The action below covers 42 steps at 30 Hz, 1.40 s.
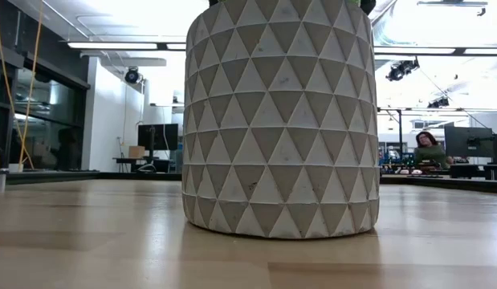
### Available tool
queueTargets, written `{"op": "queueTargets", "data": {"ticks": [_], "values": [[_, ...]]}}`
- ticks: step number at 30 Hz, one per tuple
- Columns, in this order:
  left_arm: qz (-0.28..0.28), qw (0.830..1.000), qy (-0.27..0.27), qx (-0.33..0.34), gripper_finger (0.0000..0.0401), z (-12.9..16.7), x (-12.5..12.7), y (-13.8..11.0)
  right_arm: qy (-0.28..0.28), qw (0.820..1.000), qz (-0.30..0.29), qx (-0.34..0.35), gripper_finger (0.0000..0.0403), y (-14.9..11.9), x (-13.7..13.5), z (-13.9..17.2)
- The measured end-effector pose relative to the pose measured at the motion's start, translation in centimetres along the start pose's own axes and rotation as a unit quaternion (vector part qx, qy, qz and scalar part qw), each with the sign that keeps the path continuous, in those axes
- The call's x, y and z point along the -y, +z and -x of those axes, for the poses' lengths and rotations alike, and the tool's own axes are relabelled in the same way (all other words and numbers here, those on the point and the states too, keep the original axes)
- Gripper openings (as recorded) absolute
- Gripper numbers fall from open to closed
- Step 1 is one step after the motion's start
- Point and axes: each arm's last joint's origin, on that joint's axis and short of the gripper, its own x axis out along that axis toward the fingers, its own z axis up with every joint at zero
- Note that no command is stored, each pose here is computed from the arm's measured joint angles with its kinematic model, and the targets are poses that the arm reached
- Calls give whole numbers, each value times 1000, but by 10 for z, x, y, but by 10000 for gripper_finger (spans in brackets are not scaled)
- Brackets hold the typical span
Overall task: Pick and place slides into the shelf
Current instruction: Put the black slide on the shelf
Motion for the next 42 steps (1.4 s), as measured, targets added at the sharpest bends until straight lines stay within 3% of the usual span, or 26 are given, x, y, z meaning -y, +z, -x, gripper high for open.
{"op": "queueTargets", "data": {"ticks": [6, 13, 20, 31, 42], "values": [[7, 1000, -10, -14, 291, -8, -2, -3, 1, 1000, 13, 2, 0, 0, 0, 0], [20, 999, -36, -32, 285, -23, -4, -8, 5, 1000, 25, 1, 0, 0, 0, 0], [22, 998, -45, -39, 214, -29, -5, -10, 4, 1000, 27, 5, 0, 1, 0, 0], [22, 999, -16, -32, 27, -31, -8, -11, -4, 1000, 27, 8, 0, 1, 0, 0], [12, 999, -7, -29, 36, -31, -8, -10, -3, 1000, 27, 8, 0, 1, 0, 0]]}}
